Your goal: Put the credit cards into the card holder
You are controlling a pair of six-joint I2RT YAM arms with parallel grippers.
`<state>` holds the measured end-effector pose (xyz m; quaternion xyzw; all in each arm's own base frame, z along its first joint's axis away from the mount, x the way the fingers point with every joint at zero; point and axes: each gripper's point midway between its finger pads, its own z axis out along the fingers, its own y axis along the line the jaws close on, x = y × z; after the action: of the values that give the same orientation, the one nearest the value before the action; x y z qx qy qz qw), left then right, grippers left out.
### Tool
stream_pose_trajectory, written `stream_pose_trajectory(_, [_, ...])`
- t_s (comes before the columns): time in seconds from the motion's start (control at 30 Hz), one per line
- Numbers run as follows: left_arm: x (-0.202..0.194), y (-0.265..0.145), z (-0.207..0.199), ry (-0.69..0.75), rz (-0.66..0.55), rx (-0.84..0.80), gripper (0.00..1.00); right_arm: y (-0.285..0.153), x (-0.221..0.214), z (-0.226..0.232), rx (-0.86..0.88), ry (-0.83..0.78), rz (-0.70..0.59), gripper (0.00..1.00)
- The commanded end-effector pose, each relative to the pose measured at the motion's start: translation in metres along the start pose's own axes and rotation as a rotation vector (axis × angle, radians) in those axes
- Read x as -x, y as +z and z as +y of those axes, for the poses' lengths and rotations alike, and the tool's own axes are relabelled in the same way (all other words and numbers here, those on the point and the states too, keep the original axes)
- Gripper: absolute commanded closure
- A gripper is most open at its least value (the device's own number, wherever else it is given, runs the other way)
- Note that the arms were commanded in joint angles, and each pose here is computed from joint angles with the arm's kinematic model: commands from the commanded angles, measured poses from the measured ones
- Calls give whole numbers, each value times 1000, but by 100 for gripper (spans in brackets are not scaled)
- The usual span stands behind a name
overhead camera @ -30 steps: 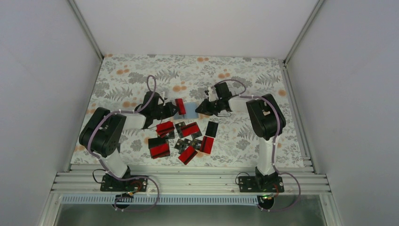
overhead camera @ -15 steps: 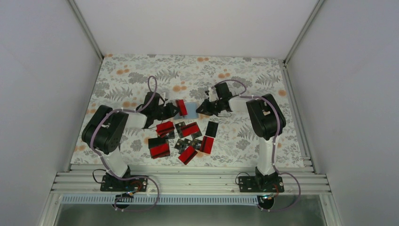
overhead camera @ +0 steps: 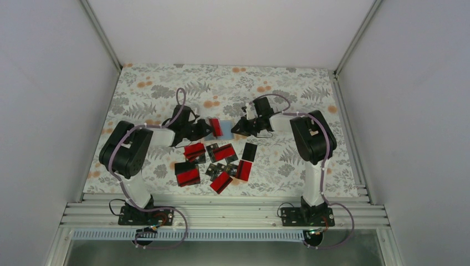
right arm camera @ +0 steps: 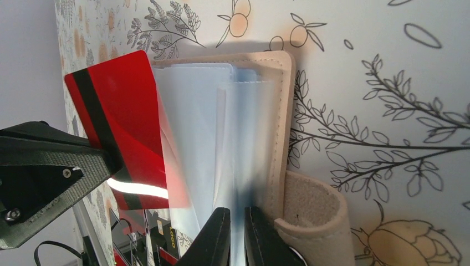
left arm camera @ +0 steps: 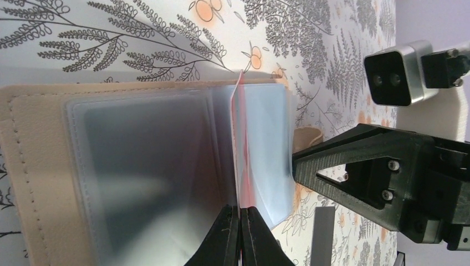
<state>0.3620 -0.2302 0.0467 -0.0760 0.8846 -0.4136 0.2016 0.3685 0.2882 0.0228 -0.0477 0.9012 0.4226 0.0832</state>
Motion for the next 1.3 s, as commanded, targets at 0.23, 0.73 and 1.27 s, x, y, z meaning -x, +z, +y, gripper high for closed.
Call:
stream_pose_trajectory(0.23, [-12,7,11,-41,109,51,98,6,-8,-12,-16,20,28,91])
stream_pose_trajectory(0.73, [-15,14,15,-21,166,26,98,6,-7,-8,-4,7,38,91])
stream_pose_trajectory(1.27, [-19,27,15,14,234,6,97,7,-4,-7,-1,2,41,91])
